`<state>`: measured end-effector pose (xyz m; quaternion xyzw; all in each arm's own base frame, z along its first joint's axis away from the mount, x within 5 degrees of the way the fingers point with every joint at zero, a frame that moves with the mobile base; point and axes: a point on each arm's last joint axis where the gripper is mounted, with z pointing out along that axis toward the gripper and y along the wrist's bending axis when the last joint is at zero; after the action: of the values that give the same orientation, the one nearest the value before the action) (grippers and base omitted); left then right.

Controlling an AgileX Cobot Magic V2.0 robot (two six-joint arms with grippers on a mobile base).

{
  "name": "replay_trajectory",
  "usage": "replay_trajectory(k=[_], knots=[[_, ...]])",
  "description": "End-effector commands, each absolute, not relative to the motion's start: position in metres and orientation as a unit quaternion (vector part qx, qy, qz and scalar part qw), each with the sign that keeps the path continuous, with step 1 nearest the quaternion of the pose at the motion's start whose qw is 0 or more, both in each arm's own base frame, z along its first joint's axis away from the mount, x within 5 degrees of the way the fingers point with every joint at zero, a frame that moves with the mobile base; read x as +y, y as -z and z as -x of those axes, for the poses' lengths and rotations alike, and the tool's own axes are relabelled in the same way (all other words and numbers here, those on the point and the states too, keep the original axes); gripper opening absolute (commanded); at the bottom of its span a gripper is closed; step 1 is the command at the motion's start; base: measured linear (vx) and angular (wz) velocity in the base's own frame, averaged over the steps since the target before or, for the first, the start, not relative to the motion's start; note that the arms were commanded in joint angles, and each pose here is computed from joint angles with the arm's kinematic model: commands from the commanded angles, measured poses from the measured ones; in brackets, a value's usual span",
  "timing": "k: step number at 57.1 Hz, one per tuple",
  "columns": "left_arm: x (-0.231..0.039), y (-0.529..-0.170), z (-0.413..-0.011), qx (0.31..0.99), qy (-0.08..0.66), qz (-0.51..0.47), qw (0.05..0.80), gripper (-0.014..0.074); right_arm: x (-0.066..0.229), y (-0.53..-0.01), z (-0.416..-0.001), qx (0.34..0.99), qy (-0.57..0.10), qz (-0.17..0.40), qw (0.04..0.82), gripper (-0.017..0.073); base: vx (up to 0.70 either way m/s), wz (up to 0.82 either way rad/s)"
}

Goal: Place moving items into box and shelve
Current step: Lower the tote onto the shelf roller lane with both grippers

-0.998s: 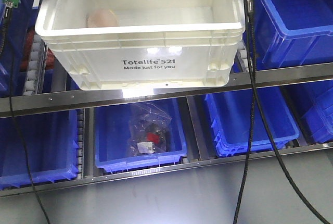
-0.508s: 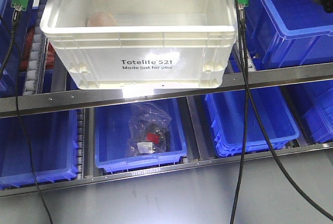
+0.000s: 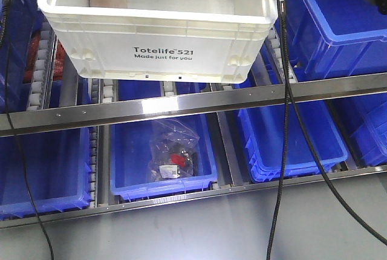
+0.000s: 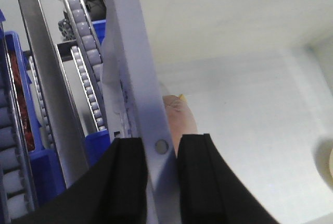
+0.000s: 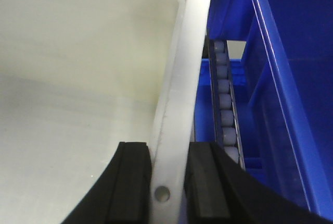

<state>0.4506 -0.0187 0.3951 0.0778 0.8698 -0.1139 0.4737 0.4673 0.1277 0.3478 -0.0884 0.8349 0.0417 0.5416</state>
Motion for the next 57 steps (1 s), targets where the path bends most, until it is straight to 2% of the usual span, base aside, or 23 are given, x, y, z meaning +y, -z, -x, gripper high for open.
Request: replay_trajectory(k=[1, 25, 57], knots=[[-0.028, -0.457, -0.427, 0.803, 0.139, -0.073, 0.575, 0.0002, 0.135, -0.413, -0.454, 0.735, -0.066, 0.109, 0.666, -0.0003, 0.00, 0.00], [-0.029, -0.442, -0.435, 0.821, 0.136, -0.078, 0.549, 0.0002, 0.139, -0.433, -0.471, 0.704, -0.060, 0.110, 0.699, -0.0003, 0.00, 0.00], [-0.025, -0.443, -0.438, 0.816, 0.113, -0.079, 0.562, 0.0010, 0.144, -0.416, -0.481, 0.714, -0.054, 0.121, 0.687, 0.0015, 0.00, 0.00]])
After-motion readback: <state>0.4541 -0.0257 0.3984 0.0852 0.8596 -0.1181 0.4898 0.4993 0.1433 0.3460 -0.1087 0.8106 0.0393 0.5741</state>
